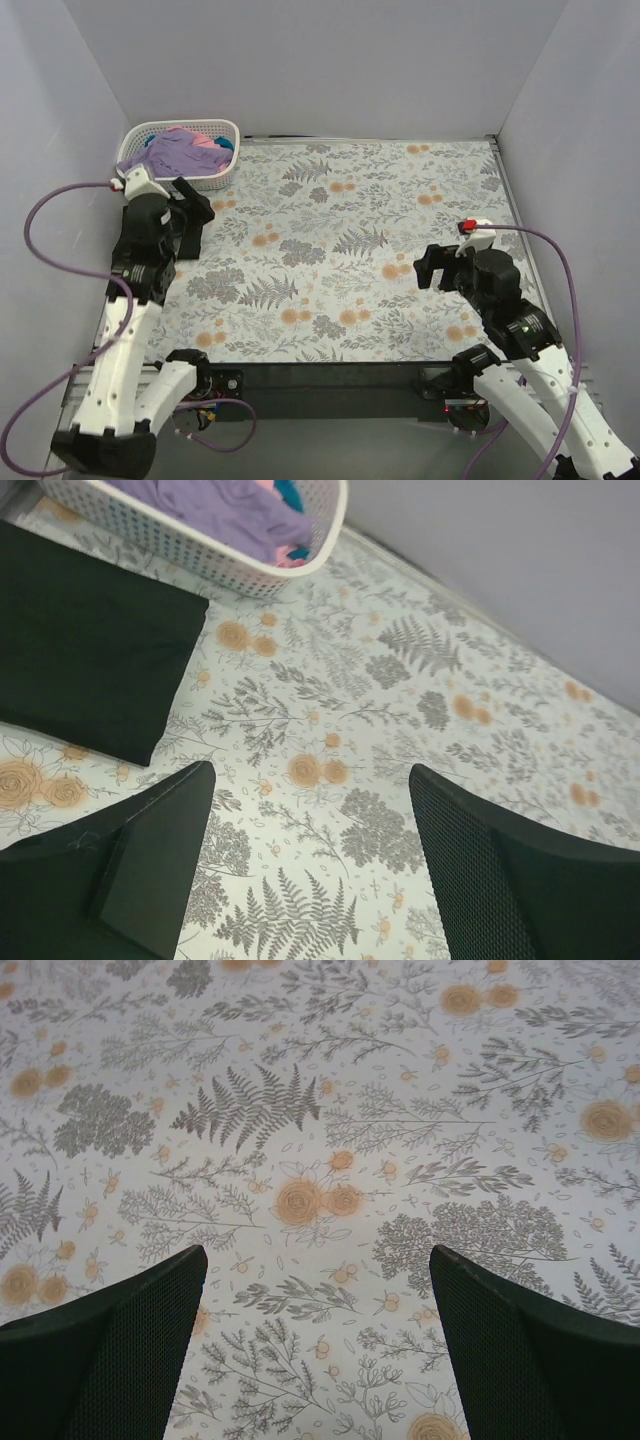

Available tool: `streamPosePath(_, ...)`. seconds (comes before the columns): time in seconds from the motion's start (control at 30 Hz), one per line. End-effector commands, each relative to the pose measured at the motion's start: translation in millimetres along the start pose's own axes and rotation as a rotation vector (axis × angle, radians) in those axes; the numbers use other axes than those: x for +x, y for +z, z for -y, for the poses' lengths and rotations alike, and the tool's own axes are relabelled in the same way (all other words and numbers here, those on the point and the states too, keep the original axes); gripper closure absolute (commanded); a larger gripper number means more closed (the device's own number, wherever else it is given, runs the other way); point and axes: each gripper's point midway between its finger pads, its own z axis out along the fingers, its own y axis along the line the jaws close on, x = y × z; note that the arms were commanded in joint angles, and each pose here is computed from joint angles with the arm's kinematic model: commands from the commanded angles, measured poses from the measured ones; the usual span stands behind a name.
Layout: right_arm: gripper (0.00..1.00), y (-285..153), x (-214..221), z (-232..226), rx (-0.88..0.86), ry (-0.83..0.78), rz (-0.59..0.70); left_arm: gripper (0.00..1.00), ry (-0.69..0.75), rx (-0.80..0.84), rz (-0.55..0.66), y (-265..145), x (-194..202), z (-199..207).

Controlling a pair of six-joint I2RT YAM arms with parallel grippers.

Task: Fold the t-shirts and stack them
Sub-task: Neatly place the folded tshirt to the corner

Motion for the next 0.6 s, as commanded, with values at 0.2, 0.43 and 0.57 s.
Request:
streamPosePath(0.2, 0.02, -39.8, -22.9, 56.0, 0.265, 0.093, 0.278, 0.22, -0.018, -0.035, 0.002, -85.4, 18.1, -39.3)
streamPosePath(0.43, 0.02, -56.4, -31.3, 55.9, 0.233, 0.123, 0.388, 0.21, -0.066, -0.067, 0.047, -90.8, 18.9, -50.2)
streamPosePath(0.57, 0.02, -56.5, -31.1, 55.9, 0.232, 0.126, 0.391, 0.21, -0.097, -0.031, 0.029, -87.3, 24.6, -43.1)
